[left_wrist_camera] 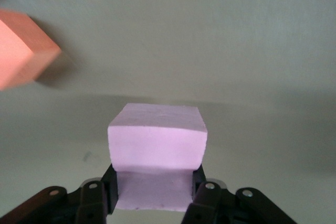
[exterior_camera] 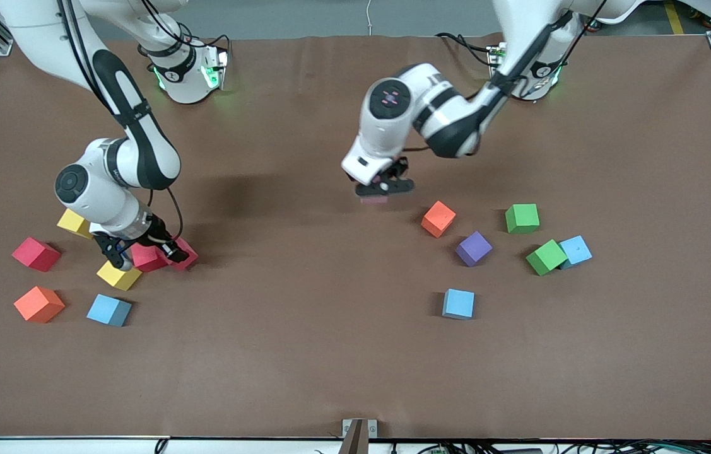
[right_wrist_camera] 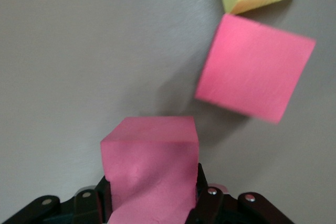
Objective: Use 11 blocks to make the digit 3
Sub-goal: 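Place the light pink cube mid-table with the left gripper while right carries pink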
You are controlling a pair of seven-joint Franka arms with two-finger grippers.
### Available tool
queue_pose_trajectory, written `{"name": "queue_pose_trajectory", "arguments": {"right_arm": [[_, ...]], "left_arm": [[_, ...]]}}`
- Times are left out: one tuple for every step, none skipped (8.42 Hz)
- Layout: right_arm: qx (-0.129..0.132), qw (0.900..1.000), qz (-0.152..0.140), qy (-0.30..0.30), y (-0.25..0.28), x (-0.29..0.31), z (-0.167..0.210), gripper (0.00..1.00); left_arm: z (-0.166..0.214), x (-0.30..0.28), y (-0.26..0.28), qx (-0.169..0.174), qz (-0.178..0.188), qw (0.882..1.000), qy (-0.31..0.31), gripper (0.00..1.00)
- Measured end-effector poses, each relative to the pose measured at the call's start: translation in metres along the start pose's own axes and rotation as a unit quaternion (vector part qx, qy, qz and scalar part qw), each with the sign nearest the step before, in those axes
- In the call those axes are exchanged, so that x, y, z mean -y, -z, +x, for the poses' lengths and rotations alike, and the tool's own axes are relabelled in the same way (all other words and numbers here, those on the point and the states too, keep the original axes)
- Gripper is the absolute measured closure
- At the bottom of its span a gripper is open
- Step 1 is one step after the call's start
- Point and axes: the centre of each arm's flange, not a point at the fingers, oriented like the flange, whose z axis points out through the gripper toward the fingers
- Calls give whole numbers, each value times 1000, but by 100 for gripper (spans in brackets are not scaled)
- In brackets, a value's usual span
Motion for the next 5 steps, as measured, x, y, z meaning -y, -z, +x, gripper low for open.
{"name": "queue_pose_trajectory", "arguments": {"right_arm": [[4, 999, 4, -36, 14, 16, -17, 41], [7, 998, 6, -58, 17, 29, -41, 41], [10, 997, 4, -76, 15, 40, -67, 41], [13, 996, 1, -89, 12, 47, -89, 41], [15, 995, -1, -102, 10, 52, -104, 41]], "left_arm": [[-22, -13, -19, 11, 10, 1000, -6, 44], [-40, -24, -35, 19, 18, 1000, -3, 44], [-50, -32, -48, 18, 26, 999, 0, 44], [-55, -40, -60, 5, 34, 999, -1, 44], [-58, -46, -71, -8, 35, 999, -2, 44]]}}
